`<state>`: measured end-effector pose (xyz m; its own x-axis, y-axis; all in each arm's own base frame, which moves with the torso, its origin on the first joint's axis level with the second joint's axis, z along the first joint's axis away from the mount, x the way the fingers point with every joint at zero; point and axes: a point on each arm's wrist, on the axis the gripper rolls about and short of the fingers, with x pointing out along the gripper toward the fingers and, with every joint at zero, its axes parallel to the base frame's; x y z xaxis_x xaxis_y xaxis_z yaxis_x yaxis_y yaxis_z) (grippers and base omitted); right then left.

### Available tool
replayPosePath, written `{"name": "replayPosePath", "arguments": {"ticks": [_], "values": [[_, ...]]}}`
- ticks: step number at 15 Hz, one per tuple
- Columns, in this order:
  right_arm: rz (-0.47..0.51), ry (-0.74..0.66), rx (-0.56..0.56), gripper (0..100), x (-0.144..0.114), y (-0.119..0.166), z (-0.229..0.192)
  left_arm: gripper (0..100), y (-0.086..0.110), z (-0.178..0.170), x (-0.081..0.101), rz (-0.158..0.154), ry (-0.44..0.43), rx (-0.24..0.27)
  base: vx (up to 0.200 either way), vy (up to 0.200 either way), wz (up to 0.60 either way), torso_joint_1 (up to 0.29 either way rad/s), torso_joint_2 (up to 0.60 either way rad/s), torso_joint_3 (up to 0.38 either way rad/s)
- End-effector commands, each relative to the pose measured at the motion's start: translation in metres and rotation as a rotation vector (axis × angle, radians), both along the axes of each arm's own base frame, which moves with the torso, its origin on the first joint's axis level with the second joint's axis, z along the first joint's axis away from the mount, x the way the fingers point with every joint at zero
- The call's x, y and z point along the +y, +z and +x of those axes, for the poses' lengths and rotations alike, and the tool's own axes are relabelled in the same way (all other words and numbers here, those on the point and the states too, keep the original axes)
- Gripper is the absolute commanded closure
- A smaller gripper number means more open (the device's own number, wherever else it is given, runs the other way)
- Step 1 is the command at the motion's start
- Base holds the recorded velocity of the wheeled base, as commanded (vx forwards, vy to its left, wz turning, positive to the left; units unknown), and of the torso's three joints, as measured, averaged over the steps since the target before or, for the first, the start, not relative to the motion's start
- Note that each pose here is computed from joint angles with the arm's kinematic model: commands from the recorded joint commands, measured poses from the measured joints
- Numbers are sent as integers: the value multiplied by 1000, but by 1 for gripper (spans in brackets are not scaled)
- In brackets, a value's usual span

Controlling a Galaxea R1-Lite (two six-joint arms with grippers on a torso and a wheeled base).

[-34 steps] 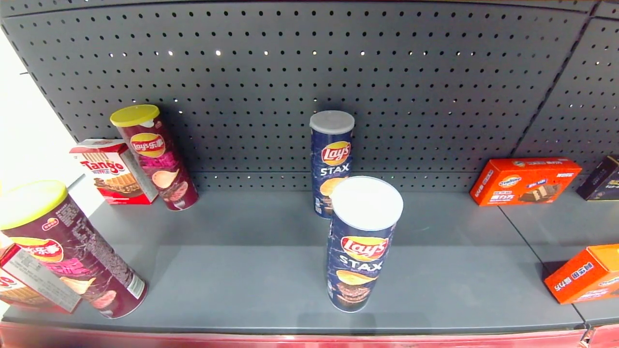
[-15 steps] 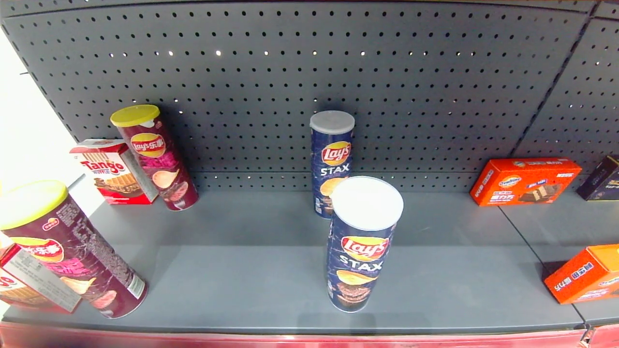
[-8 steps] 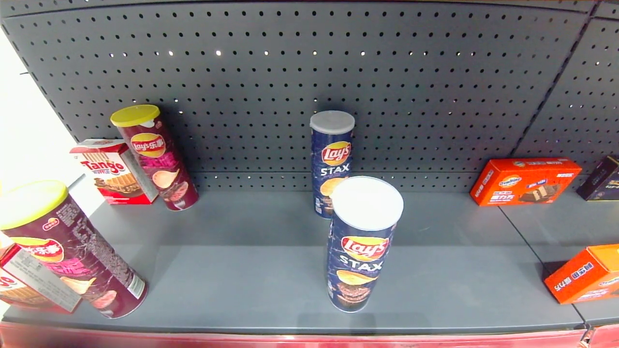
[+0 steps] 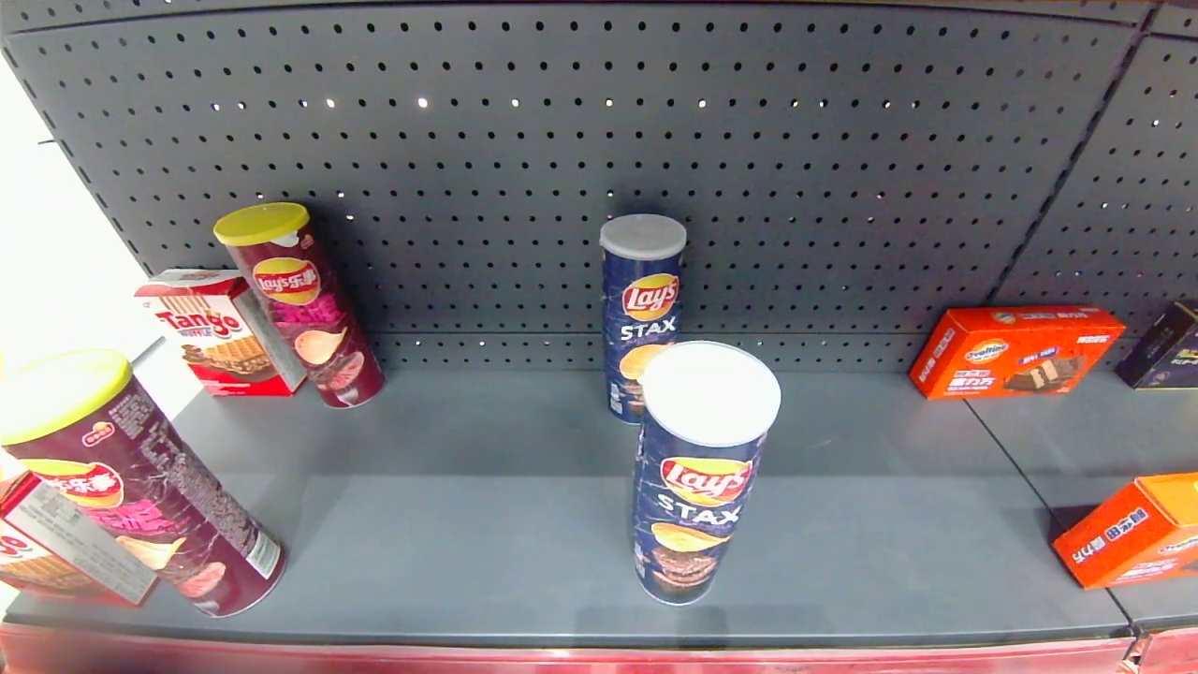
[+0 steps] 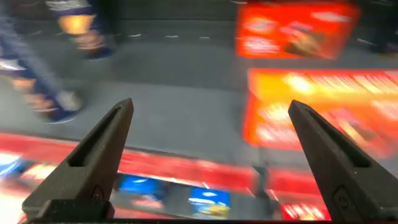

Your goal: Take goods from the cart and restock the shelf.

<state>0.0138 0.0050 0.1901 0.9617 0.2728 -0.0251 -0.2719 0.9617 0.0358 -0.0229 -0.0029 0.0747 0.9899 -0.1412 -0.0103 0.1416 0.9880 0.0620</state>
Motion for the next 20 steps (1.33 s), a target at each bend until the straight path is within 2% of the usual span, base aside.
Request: {"name": "replayPosePath", "arguments": {"ticks": [1,4,7,8,12,20], "values": [[-75,258,130,0,25,18,54,0,0,0,0,1,8,3,0,0,0,0,0,0],[-104,400,188,0,51,18,82,0,0,1,2,-5,96,4,0,0,0,0,0,0],[-146,533,254,0,79,13,94,0,0,0,1,-9,50,5,0,0,0,0,0,0],[-157,551,278,0,83,9,96,0,0,0,1,-11,25,5,0,0,0,0,0,0],[-187,590,334,0,103,1,111,0,0,0,0,-8,21,4,0,0,0,0,0,0],[-215,603,383,0,137,-2,147,0,0,0,0,-9,22,5,0,0,0,0,0,0]]}}
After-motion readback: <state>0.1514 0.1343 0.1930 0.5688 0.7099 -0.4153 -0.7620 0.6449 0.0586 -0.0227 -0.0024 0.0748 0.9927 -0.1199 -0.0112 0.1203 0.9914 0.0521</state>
